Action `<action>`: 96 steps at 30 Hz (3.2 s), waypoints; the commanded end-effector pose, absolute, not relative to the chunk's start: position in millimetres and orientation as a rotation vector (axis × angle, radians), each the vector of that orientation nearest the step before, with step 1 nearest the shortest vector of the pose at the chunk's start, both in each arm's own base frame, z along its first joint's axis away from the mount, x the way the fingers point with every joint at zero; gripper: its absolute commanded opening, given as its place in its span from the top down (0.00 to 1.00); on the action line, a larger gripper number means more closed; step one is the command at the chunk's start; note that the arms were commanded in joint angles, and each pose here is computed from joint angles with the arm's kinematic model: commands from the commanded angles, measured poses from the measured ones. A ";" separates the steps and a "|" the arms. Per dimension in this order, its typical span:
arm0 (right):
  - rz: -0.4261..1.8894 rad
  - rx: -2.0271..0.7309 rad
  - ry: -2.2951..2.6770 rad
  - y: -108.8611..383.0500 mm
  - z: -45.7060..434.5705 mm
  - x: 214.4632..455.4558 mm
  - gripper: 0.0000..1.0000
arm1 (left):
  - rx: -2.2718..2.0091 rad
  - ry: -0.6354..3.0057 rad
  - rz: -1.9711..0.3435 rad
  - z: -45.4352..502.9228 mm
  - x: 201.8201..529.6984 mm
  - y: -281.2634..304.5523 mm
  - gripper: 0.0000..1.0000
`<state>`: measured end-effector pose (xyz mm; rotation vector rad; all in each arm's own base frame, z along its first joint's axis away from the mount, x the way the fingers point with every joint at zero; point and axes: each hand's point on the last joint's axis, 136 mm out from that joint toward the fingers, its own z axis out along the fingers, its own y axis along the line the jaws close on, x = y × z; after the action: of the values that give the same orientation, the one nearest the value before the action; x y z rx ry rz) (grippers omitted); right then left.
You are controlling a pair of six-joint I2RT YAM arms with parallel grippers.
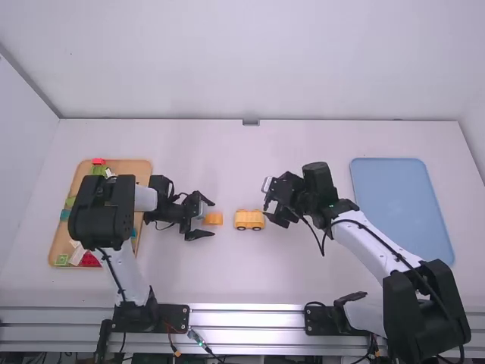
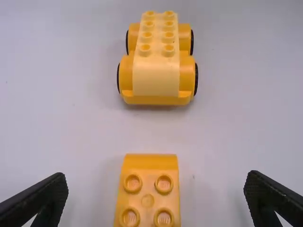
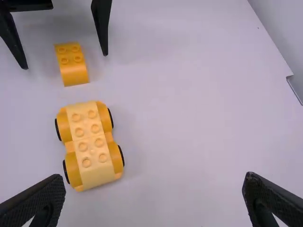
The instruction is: Assemble lego blocks to make yellow taxi
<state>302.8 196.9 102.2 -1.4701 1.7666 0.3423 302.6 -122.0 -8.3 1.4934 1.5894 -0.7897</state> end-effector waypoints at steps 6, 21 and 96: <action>0.367 -1.465 1.752 199.3 106.3 299.2 0.01 | 1.460 1.625 -0.812 -13.9 298.8 -116.7 0.22; 0.366 -1.462 1.756 198.5 106.1 299.5 0.01 | 1.510 1.654 -0.800 -21.4 296.3 -121.7 0.49; 1.014 -1.513 1.472 241.4 -18.6 278.7 0.15 | 1.467 1.532 -0.908 51.8 301.7 -204.2 0.93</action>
<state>282.6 242.2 -13.6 -1.5218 1.4470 0.9903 308.8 -199.3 47.0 1.4661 1.5436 -0.8818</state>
